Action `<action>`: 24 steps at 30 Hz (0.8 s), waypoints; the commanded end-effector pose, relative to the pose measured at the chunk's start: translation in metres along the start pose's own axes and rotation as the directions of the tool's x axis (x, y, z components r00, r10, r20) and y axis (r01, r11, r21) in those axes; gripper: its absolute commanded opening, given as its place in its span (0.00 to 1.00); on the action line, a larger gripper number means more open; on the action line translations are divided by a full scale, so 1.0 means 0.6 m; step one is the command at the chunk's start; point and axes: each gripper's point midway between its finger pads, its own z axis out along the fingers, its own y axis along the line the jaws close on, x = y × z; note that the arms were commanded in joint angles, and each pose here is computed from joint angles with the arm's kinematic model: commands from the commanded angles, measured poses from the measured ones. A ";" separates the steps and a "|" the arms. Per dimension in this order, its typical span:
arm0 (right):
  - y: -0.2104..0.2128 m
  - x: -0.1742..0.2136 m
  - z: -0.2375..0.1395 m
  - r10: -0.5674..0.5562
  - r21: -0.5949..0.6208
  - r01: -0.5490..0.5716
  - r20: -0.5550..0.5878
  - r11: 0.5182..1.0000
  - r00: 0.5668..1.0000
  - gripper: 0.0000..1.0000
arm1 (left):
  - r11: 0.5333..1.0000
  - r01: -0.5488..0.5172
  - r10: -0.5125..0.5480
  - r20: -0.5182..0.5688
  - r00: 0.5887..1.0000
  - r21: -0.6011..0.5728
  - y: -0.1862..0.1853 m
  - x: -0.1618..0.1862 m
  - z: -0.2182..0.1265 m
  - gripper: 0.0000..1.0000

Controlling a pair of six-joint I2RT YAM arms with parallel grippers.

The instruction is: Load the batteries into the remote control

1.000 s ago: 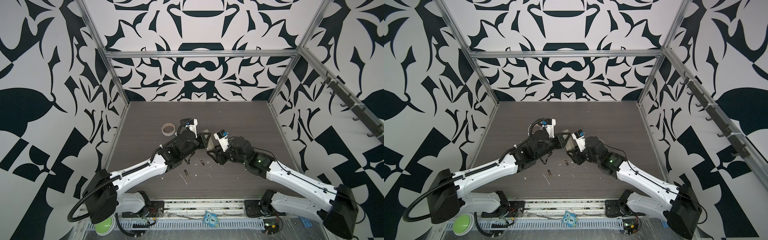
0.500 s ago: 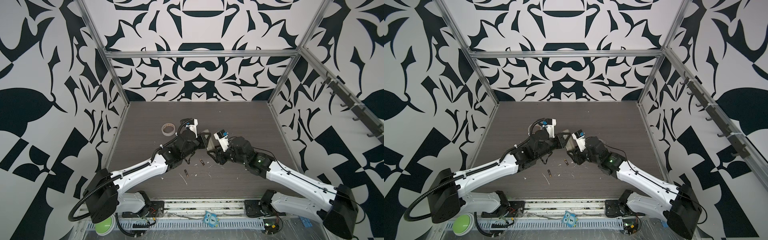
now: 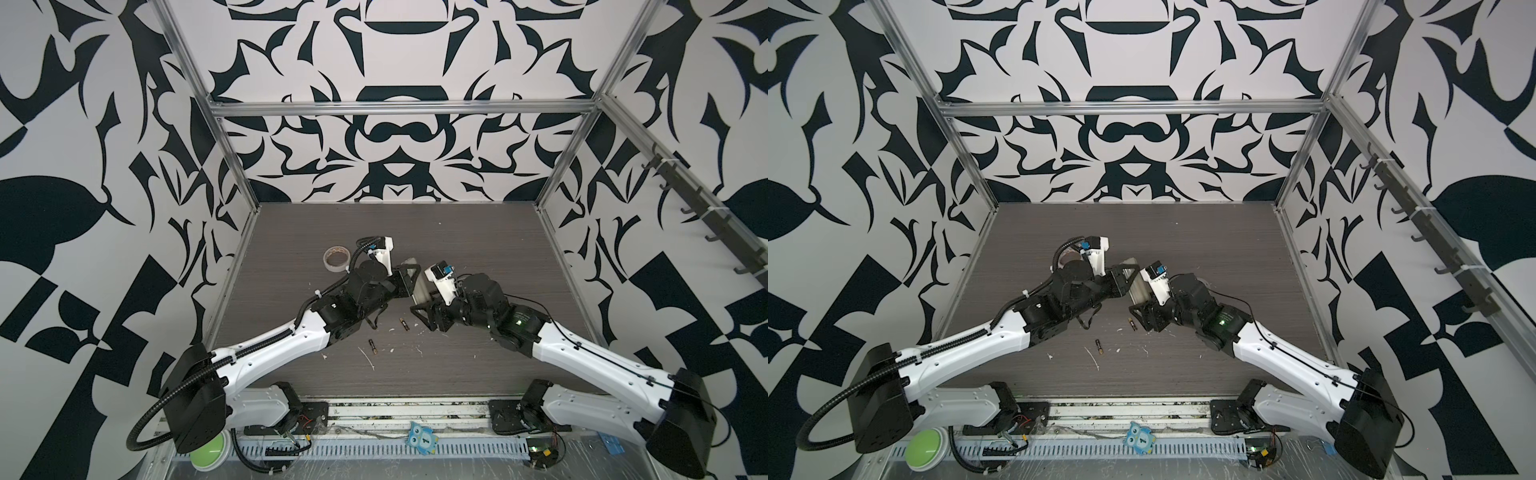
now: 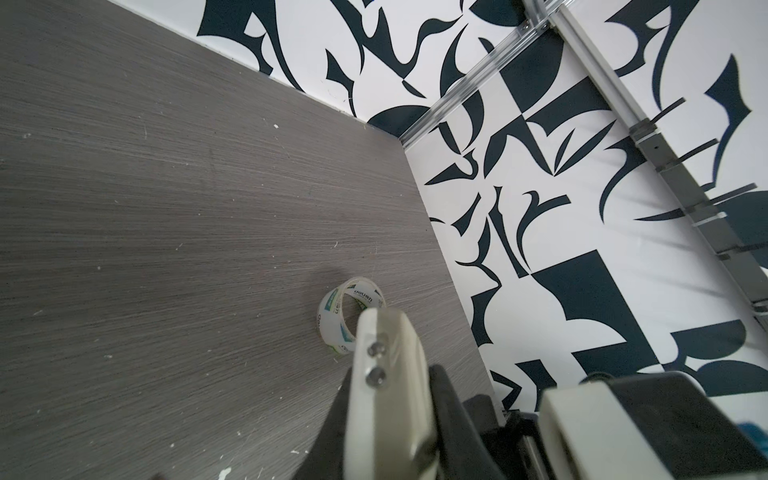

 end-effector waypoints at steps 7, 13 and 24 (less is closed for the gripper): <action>0.032 -0.038 -0.024 -0.106 -0.058 0.109 0.052 0.992 0.993 0.83 | 0.999 -0.005 0.006 0.022 1.000 -0.052 0.035 -0.004 -0.031 0.00; 0.038 -0.050 -0.042 -0.161 -0.054 0.165 0.078 0.985 0.984 0.83 | 0.997 -0.002 0.003 0.015 1.000 -0.072 0.047 -0.003 -0.039 0.00; 0.049 -0.054 -0.067 -0.235 -0.066 0.243 0.106 0.968 0.966 0.84 | 0.997 0.001 -0.001 0.003 1.000 -0.081 0.060 -0.002 -0.054 0.00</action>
